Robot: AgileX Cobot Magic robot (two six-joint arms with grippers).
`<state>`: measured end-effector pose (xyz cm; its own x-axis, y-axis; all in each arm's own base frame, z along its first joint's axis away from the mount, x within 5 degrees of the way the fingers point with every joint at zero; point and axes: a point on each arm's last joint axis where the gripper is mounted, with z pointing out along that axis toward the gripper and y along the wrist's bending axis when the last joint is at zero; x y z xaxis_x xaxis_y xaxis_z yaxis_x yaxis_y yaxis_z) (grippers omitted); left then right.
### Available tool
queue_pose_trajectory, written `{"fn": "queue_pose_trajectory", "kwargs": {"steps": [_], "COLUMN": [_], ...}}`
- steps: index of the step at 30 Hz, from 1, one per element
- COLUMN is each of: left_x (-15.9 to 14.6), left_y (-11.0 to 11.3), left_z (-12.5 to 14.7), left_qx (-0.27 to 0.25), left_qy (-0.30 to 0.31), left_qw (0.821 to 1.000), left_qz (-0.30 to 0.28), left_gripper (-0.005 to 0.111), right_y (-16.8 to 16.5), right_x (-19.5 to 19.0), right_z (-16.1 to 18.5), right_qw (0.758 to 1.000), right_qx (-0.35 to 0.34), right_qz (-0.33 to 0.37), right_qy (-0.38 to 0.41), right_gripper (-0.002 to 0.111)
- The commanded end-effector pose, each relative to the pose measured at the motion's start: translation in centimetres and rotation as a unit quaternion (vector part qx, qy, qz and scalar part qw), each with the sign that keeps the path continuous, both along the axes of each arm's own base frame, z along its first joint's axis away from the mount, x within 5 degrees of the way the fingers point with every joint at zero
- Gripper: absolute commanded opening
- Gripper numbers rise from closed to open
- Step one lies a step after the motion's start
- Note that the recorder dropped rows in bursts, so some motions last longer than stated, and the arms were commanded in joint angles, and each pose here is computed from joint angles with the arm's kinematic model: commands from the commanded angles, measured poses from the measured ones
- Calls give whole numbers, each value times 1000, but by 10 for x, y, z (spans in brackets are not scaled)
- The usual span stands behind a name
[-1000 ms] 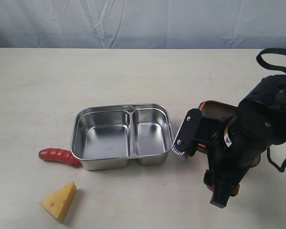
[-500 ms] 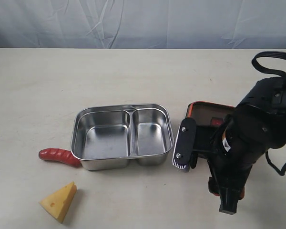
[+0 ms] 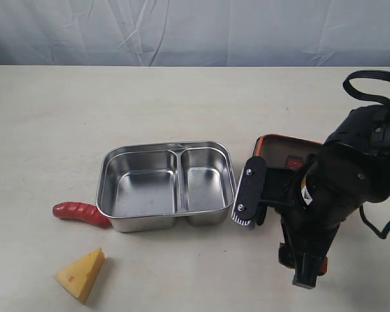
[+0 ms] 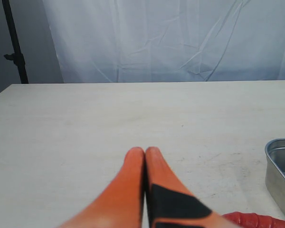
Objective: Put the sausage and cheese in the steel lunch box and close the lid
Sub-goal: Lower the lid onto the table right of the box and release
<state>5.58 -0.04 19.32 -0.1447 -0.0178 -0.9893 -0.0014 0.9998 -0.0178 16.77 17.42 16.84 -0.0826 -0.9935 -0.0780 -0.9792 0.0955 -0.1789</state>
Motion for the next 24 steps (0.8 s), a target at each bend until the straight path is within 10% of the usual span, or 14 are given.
{"fn": "queue_pose_trajectory", "kwargs": {"steps": [1, 4, 24], "left_x": [0, 0, 0], "left_y": [0, 0, 0], "left_z": [-1, -1, -1], "left_qx": [0, 0, -1], "left_qy": [-3, -3, -2], "left_qw": [1000, 1000, 1000], "left_qz": [-1, -1, -2], "left_gripper": [0, 0, 0], "right_y": [-1, -3, 3], "right_x": [-1, -2, -9], "right_z": [2, 2, 14], "right_qw": [1000, 1000, 996], "right_qx": [4, -6, -28], "right_qz": [-18, -18, 4], "right_qy": [1, 6, 90], "right_gripper": [91, 104, 105]}}
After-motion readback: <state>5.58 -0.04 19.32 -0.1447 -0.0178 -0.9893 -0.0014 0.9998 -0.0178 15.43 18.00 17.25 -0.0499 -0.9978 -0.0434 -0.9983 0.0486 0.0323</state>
